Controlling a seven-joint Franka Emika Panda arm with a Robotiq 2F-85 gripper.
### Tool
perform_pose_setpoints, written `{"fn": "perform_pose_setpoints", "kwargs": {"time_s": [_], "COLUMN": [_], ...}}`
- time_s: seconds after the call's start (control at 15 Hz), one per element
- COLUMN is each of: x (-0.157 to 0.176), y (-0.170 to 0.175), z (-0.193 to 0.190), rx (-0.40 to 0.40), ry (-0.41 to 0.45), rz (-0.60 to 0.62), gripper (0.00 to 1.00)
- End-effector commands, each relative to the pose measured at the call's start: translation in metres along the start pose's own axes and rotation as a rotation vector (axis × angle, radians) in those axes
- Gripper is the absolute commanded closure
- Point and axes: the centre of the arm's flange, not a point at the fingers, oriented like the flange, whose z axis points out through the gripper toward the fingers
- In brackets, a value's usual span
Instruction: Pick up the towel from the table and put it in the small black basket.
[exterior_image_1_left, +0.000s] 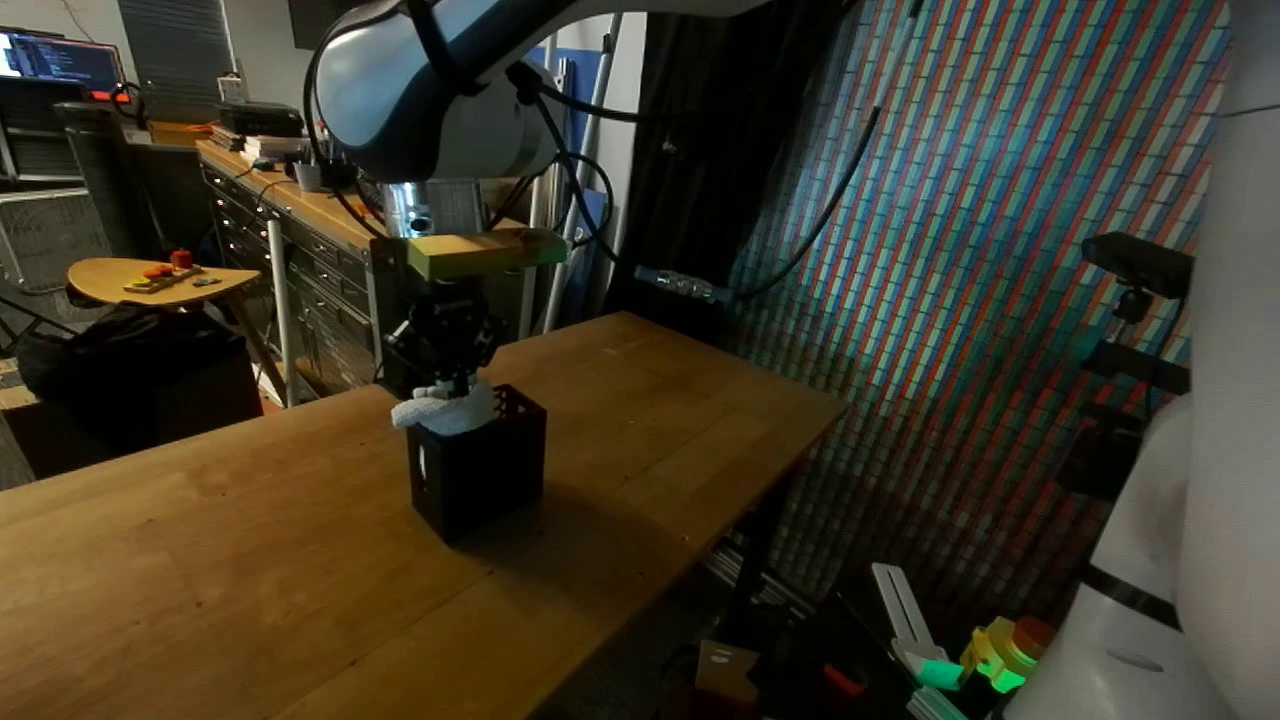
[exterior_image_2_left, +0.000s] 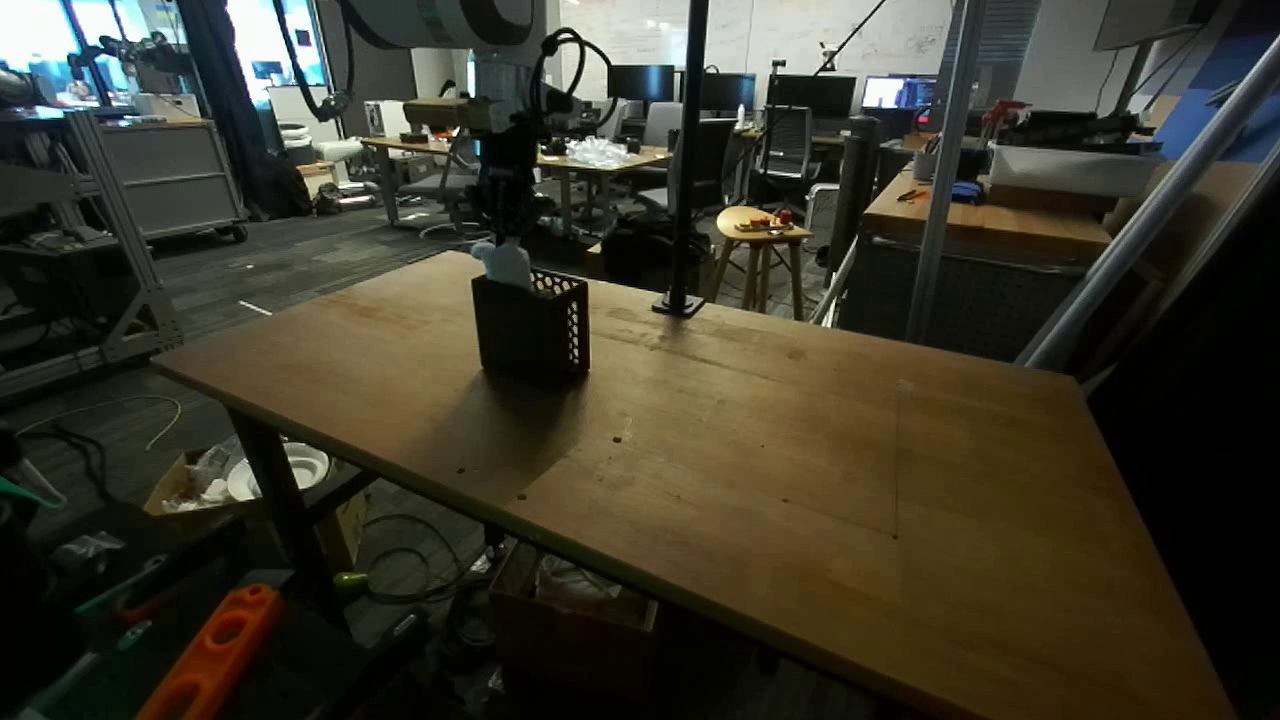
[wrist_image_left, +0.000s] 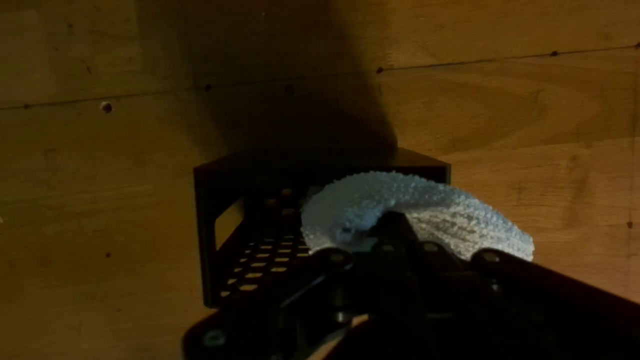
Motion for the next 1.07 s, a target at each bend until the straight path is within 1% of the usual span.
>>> {"fn": "perform_pose_setpoints", "kwargs": {"time_s": [0.0, 0.47, 1.0], "x": [0.000, 0.000, 0.011], "y": [0.008, 0.014, 0.015], "z": [0.004, 0.017, 0.022], "rx": [0.025, 0.045, 0.036], "ry": [0.005, -0.019, -0.025], "rz": [0.005, 0.028, 0.024], "gripper": [1.00, 1.00, 1.00]}}
